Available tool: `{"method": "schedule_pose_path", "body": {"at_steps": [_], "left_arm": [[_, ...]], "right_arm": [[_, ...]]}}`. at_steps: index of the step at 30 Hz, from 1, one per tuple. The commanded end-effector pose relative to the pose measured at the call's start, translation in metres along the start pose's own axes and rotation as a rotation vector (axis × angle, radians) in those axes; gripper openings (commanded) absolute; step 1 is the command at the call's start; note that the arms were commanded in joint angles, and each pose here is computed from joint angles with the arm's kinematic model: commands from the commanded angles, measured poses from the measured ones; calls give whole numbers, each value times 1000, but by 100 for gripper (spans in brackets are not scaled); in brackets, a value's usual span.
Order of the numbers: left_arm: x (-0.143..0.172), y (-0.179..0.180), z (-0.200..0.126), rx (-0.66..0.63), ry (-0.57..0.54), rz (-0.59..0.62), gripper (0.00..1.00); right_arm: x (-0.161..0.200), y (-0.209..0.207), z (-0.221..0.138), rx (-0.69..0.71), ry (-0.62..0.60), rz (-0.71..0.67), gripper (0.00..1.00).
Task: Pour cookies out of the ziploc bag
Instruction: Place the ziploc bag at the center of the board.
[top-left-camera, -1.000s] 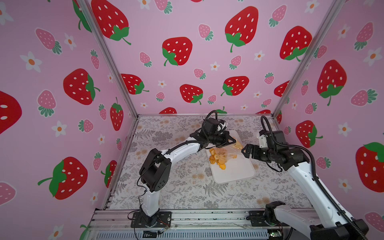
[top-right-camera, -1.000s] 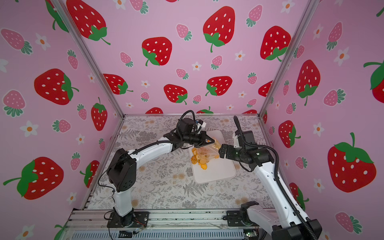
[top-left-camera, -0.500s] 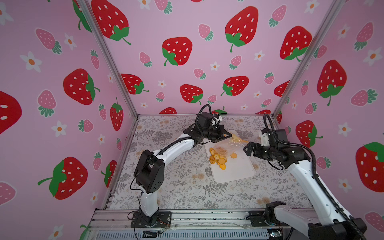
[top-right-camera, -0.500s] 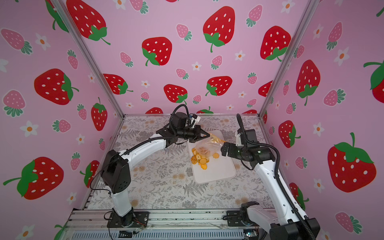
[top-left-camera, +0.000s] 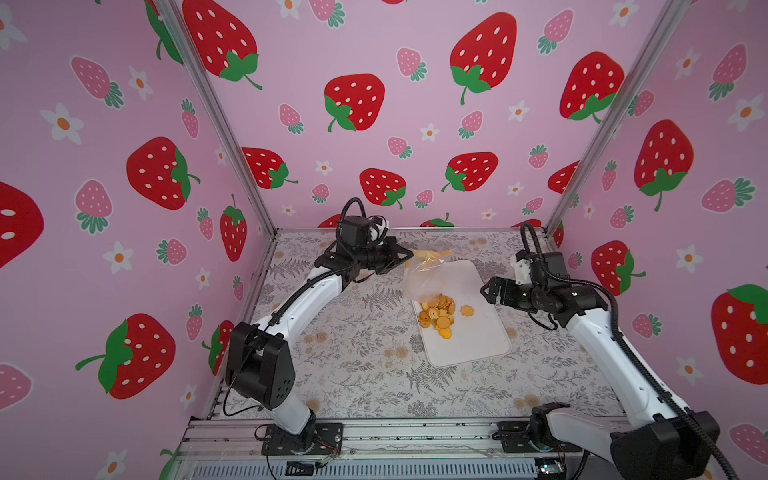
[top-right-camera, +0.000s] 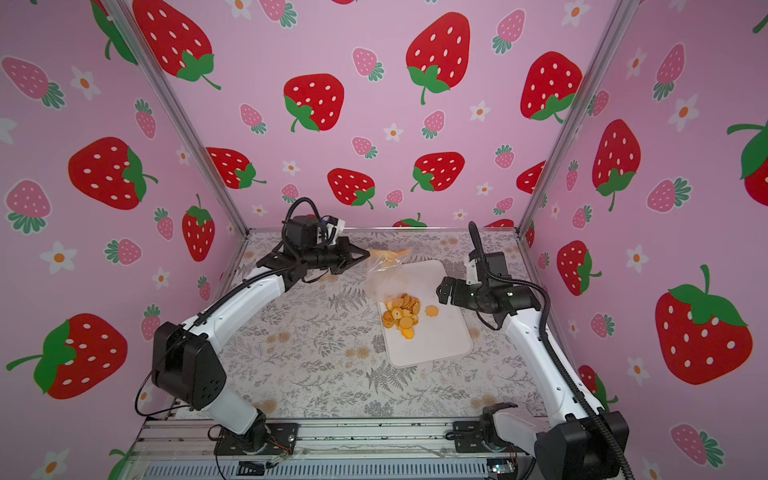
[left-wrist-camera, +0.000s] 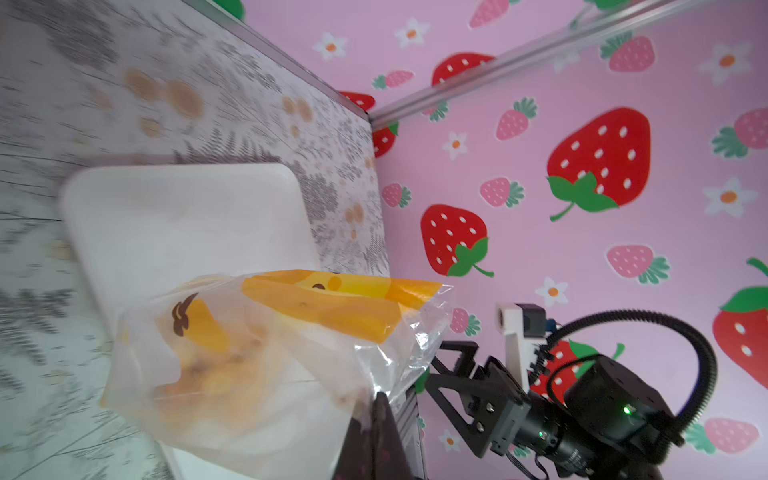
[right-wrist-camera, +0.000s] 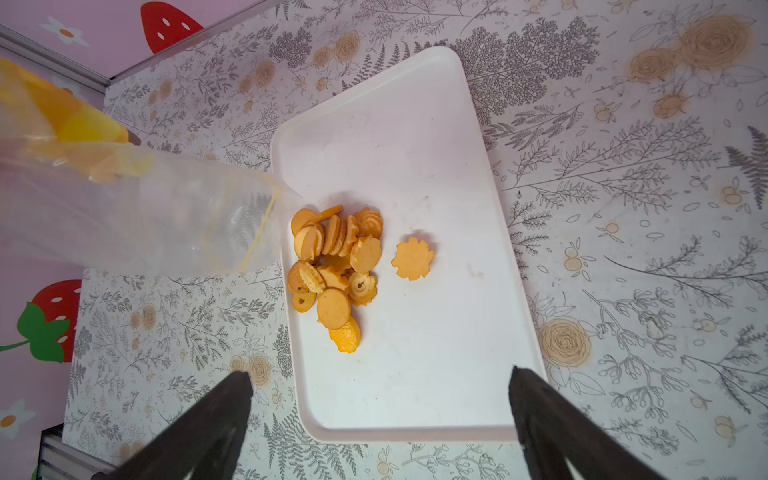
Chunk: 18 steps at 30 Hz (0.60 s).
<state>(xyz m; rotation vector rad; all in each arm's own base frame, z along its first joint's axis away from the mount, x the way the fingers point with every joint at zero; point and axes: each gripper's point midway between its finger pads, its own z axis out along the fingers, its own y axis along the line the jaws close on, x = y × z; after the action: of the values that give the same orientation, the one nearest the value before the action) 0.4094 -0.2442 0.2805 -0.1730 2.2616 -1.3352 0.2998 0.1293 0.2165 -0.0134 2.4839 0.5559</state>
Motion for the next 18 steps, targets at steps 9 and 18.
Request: {"method": "schedule_pose_path", "body": {"at_steps": [9, 18], "left_arm": [[5, 106, -50, -320, -136, 105, 0], [95, 183, -54, -601, -120, 57, 99]], "right_arm": [[-4, 5, 7, -59, -44, -6, 99], [-11, -17, -3, 41, -209, -52, 99]]}}
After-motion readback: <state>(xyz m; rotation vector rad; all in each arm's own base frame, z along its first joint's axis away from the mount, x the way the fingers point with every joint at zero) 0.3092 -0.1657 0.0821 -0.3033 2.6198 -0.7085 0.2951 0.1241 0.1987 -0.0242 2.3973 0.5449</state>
